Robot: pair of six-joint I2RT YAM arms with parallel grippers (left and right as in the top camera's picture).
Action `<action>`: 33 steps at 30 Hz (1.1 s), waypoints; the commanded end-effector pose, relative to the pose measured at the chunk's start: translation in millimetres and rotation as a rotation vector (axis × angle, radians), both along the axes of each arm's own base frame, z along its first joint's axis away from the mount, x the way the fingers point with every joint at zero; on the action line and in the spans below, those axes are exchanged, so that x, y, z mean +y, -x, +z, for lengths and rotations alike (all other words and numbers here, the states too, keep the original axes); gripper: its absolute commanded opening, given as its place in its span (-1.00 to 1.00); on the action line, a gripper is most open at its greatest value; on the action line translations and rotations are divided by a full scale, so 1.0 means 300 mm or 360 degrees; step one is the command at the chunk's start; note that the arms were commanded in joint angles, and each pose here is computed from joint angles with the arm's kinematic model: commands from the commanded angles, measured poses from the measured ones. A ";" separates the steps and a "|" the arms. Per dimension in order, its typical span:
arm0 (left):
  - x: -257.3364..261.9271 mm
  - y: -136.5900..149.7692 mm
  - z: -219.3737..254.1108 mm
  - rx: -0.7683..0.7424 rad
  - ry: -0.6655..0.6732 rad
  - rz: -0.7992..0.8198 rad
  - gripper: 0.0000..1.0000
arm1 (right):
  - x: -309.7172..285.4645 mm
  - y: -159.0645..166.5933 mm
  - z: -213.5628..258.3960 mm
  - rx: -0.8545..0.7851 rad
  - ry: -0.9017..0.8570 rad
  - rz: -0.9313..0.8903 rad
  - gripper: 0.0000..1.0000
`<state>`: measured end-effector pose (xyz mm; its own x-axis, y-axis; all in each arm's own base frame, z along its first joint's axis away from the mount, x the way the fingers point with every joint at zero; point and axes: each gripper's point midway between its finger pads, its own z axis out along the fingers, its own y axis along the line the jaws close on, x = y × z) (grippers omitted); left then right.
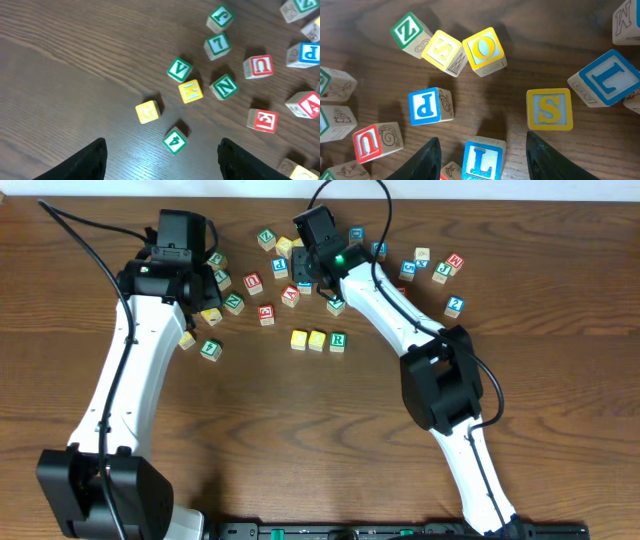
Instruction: Spell out CORL
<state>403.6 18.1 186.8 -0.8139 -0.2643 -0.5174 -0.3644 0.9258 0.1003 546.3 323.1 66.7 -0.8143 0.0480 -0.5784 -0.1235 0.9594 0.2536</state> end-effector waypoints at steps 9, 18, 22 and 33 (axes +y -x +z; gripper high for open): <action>0.028 -0.009 0.055 -0.0056 -0.0033 0.0029 0.40 | 0.021 0.004 -0.093 0.0018 0.0039 -0.0048 -0.04; 0.028 -0.006 0.053 -0.0050 -0.0033 0.0029 0.40 | 0.021 0.004 -0.181 0.0055 0.0057 -0.0054 -0.05; 0.028 -0.006 0.053 -0.0050 -0.0033 0.0029 0.40 | 0.017 0.002 -0.184 0.0053 0.0066 -0.0061 -0.07; 0.028 -0.007 0.053 -0.0051 -0.0033 0.0029 0.40 | -0.008 0.009 -0.178 0.0069 0.0108 -0.0083 -0.28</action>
